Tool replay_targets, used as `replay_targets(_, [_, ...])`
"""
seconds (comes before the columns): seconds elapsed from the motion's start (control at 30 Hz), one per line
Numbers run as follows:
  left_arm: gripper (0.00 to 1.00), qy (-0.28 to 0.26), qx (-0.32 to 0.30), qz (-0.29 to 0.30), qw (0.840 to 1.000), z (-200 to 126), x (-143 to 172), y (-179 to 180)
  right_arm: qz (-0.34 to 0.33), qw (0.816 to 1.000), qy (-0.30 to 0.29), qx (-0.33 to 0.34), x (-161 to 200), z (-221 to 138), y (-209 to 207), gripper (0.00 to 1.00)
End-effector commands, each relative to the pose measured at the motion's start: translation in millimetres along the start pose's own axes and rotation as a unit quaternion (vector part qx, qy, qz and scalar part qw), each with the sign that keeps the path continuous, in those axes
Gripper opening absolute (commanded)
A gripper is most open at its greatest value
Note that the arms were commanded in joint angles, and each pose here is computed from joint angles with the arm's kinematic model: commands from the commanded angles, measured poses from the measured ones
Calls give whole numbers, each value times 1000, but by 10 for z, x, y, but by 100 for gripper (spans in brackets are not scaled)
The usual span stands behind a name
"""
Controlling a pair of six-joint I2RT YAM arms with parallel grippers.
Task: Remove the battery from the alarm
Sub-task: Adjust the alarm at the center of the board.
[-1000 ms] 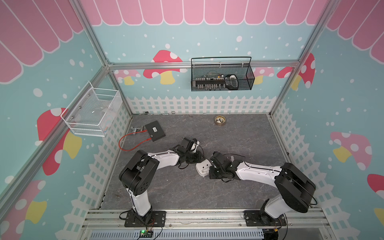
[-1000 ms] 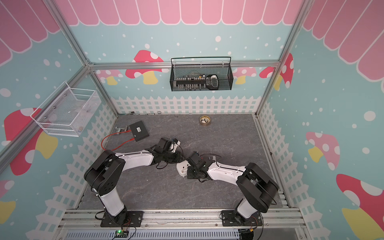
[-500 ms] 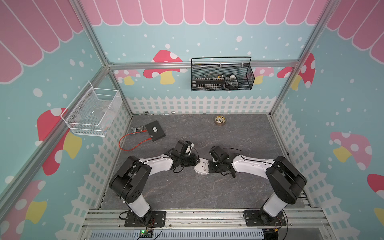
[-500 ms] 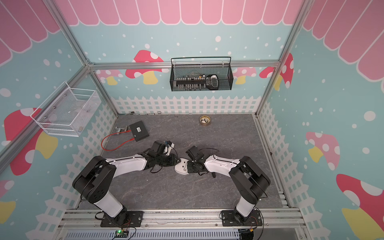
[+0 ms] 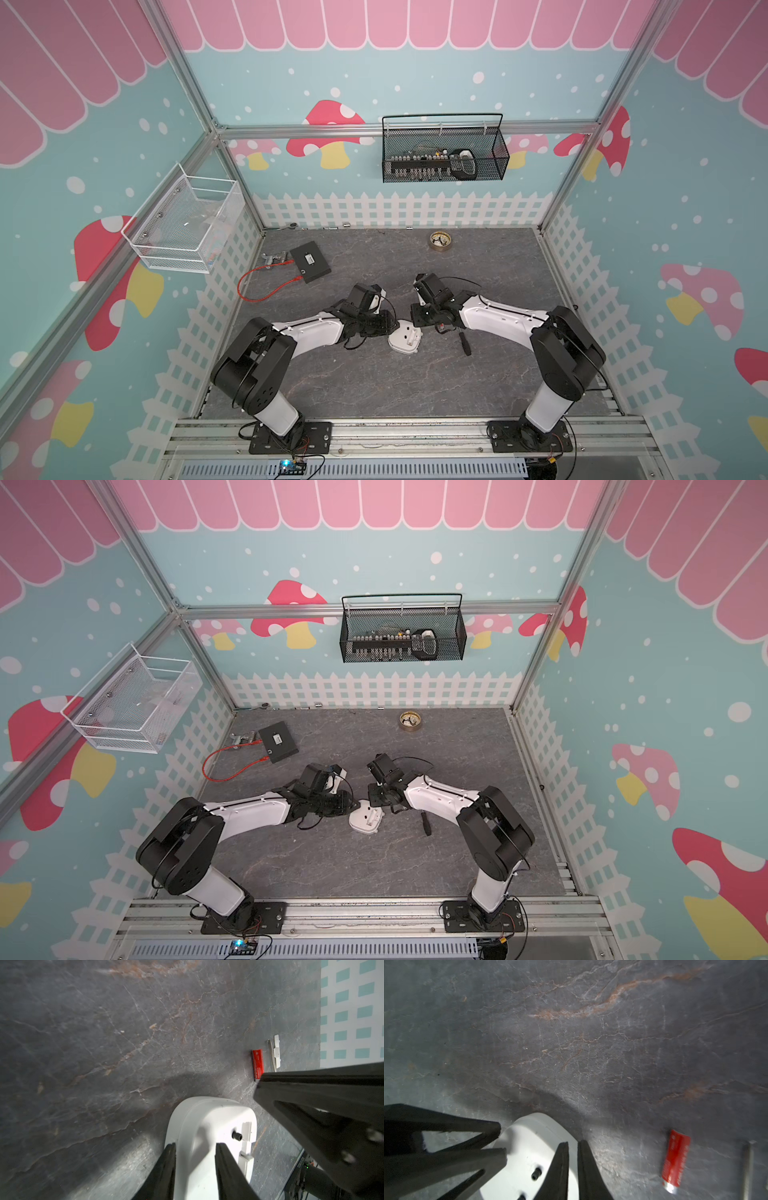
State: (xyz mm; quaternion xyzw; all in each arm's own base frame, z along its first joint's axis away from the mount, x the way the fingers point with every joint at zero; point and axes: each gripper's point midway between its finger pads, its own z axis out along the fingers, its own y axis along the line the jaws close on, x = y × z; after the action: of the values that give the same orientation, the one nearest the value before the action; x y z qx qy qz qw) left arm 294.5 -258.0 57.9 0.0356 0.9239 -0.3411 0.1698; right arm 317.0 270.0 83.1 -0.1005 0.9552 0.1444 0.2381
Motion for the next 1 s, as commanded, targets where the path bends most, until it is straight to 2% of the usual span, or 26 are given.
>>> replay_targets(0.0, [44,-19,8,6,1000,-132,-92,-80,-5,997,-44,69,-148,-555,-301,21])
replay_targets(0.1, [45,-28,7,8,1000,-187,-130,-85,6,991,-31,127,-72,-800,-686,25])
replay_targets(0.17, [45,-21,8,8,1000,-162,-108,-76,18,991,-20,133,-11,-853,-879,25])
replay_targets(0.33, [45,-14,9,5,1000,-122,-77,-56,11,998,66,22,339,-552,-507,15])
replay_targets(0.47, [44,-8,7,2,1000,-93,-45,-23,5,995,100,-26,645,-361,-193,12])
replay_targets(0.63, [44,0,2,-3,1000,-55,24,44,-1,992,119,-51,807,-229,18,12])
replay_targets(0.97, [43,13,5,-14,1000,43,104,91,-30,988,136,-63,765,74,220,12])
